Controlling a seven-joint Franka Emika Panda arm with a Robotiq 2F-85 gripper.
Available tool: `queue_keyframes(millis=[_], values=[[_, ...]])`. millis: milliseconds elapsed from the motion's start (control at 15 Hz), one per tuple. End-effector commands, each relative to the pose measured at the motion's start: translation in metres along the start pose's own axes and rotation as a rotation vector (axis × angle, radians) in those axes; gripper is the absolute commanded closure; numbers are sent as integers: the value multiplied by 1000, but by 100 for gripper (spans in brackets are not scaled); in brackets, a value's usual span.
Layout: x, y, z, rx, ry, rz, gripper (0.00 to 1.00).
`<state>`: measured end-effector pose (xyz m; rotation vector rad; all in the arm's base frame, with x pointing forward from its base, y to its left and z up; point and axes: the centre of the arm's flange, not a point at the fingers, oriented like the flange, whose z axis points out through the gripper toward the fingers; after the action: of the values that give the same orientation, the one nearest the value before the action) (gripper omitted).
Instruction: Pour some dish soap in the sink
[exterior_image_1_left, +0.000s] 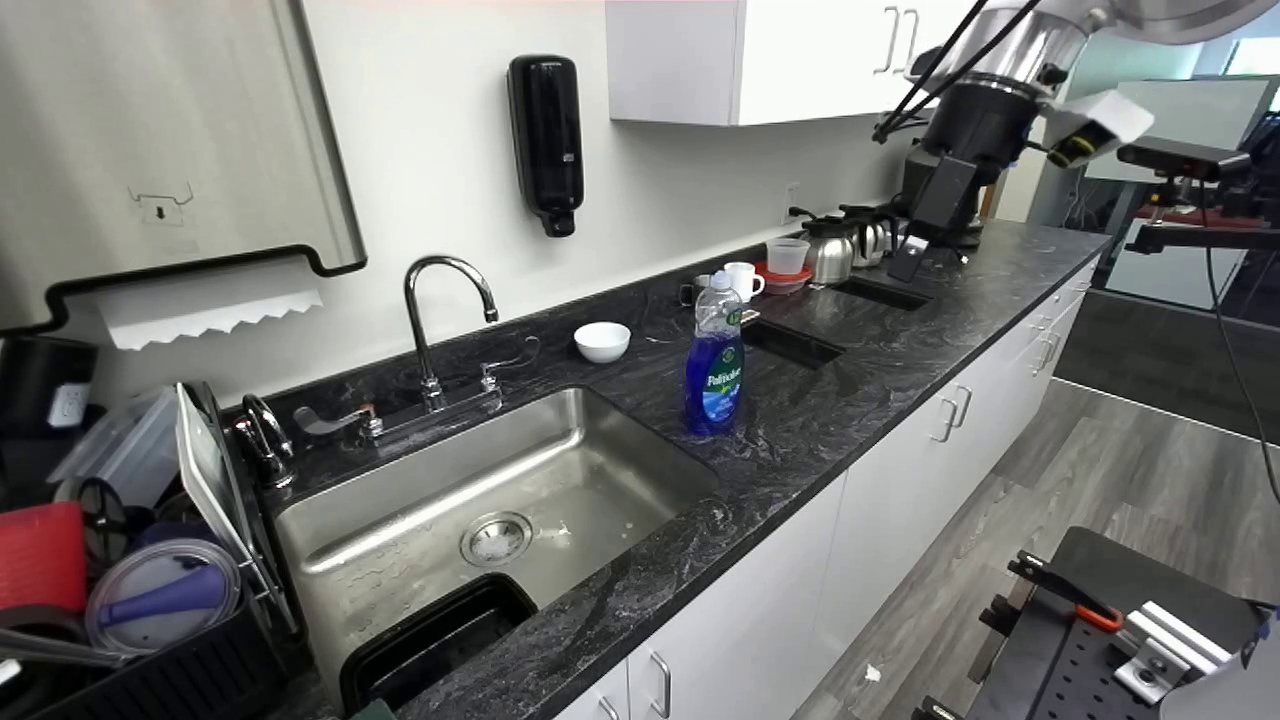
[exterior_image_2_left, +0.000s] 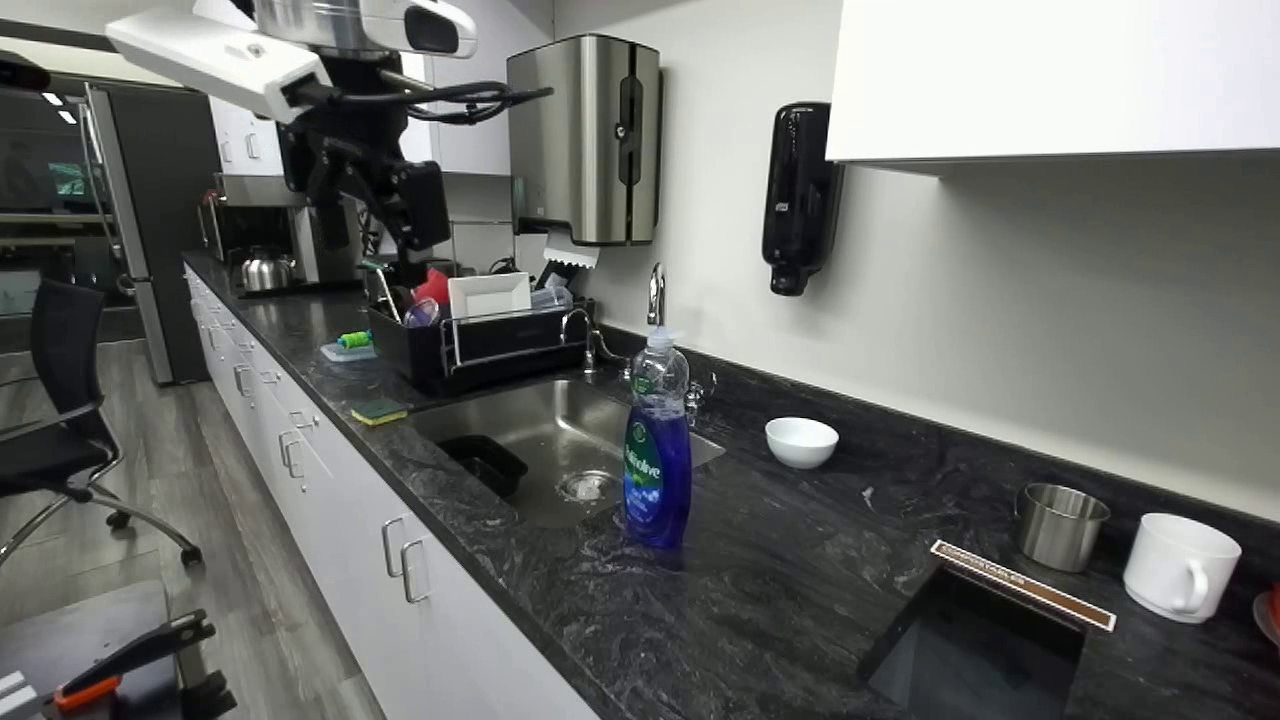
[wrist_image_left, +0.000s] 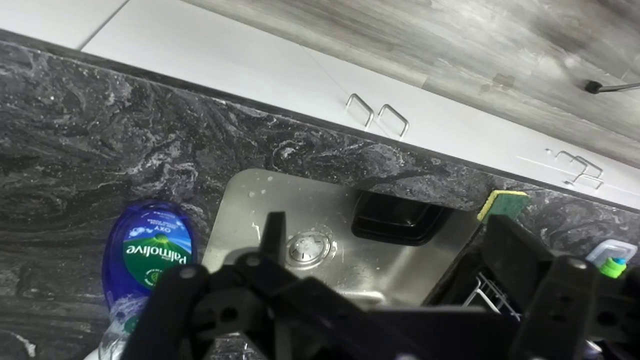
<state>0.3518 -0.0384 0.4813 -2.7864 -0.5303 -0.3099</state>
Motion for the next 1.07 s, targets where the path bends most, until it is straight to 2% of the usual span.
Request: queue_keyframes(millis=[0, 533, 1000], values=[[5, 18, 13, 2, 66, -68, 0], [23, 60, 38, 29, 117, -145, 0], [44, 86, 59, 52, 79, -199, 0]])
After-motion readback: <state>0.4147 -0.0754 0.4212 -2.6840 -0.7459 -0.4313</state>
